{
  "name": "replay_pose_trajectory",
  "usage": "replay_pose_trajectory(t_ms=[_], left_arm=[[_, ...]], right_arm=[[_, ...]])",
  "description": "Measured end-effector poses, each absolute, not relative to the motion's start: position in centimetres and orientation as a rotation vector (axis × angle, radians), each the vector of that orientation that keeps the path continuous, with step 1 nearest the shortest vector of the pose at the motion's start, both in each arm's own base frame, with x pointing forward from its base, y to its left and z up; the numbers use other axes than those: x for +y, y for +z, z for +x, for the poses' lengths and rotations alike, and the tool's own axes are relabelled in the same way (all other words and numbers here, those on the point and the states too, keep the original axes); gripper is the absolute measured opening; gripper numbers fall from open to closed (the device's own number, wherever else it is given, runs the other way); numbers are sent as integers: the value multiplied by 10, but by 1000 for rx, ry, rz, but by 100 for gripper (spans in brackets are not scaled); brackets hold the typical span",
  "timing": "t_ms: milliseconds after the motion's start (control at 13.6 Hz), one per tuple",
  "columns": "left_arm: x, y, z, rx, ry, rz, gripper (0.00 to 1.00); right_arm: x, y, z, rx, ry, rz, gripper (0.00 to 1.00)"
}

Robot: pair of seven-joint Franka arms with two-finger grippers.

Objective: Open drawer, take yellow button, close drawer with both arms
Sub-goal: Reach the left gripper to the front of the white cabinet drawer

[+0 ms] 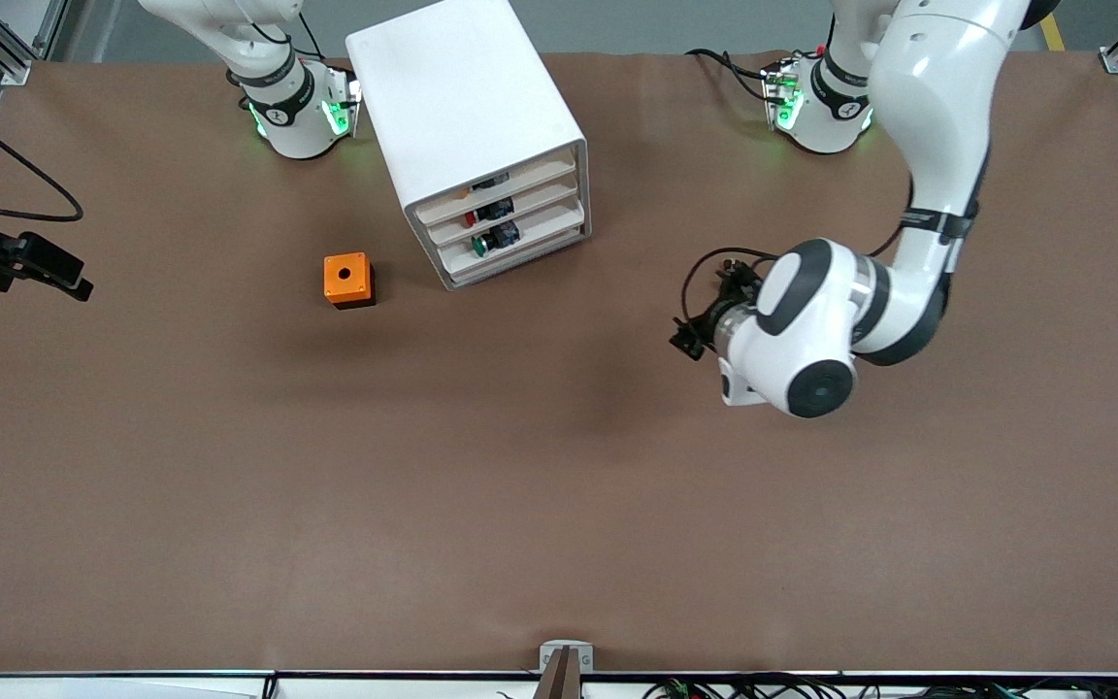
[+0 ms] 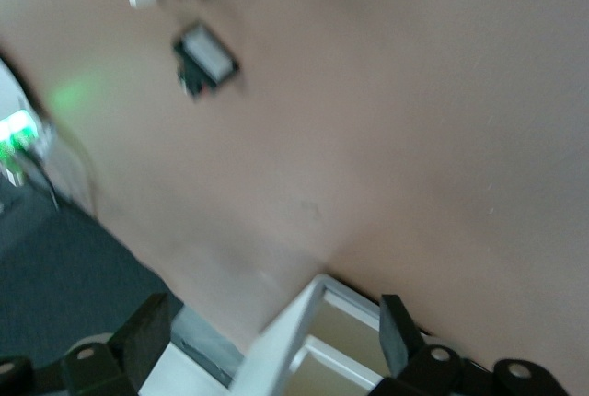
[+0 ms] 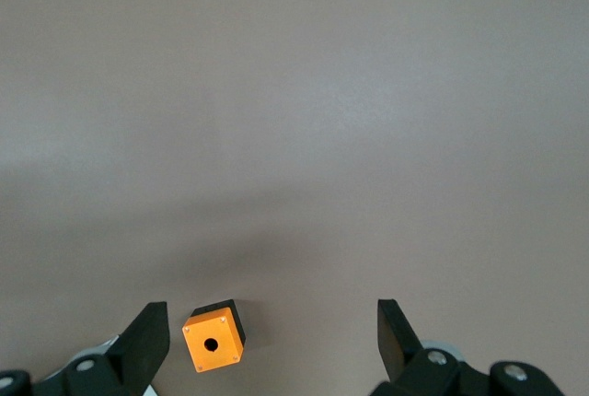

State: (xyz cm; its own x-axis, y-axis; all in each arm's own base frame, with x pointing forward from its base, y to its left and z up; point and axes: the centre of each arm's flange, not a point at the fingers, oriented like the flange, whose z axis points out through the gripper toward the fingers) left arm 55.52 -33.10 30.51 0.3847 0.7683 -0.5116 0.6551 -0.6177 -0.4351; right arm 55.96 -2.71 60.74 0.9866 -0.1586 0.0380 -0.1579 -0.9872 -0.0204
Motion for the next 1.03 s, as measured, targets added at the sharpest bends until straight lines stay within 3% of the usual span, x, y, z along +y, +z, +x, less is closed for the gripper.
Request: replay_pose_trajectory(t_ms=[368,1029], left_arm=[[-386,308,528,-1615,1217,-2112,100],[-445,277,484,-1824,1232,-1503,100]], right_arm=[[-20,606,558,247,-29,-3115,100],[-7,606,557,231,-22,-3116,100]])
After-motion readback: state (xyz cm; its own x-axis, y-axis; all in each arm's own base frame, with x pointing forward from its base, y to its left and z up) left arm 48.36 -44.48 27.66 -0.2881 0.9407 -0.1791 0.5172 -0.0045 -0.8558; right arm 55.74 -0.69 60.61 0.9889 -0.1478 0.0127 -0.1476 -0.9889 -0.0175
